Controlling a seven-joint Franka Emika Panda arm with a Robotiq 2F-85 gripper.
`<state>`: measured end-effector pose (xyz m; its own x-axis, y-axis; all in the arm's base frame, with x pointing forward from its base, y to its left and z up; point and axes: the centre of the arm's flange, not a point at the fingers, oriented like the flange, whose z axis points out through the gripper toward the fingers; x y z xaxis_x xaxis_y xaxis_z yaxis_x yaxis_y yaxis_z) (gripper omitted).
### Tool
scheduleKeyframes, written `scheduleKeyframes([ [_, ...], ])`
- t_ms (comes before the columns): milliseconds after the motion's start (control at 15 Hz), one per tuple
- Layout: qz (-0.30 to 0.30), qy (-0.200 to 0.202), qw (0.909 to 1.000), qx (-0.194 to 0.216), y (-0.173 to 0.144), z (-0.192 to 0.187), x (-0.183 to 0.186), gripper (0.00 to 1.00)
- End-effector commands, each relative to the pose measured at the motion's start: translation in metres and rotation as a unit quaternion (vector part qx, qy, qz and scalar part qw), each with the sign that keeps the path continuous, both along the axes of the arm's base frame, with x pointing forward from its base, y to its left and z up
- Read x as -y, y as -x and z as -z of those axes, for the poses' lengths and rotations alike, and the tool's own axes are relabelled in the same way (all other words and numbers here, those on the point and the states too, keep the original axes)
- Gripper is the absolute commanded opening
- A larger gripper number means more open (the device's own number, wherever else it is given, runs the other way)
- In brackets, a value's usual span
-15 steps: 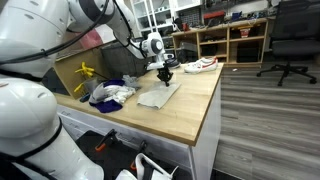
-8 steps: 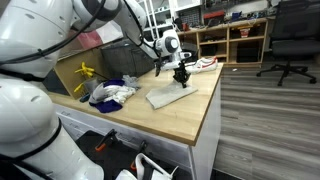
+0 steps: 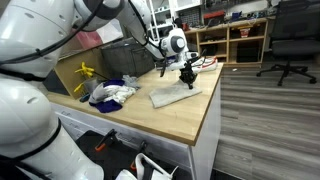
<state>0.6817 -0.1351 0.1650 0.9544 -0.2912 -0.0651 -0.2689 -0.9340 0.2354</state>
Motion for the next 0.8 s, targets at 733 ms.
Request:
scheduleKeyframes([
  [733,-0.079,-0.003,0.9961,-0.039,0.057,-0.032,-0.111,0.0],
])
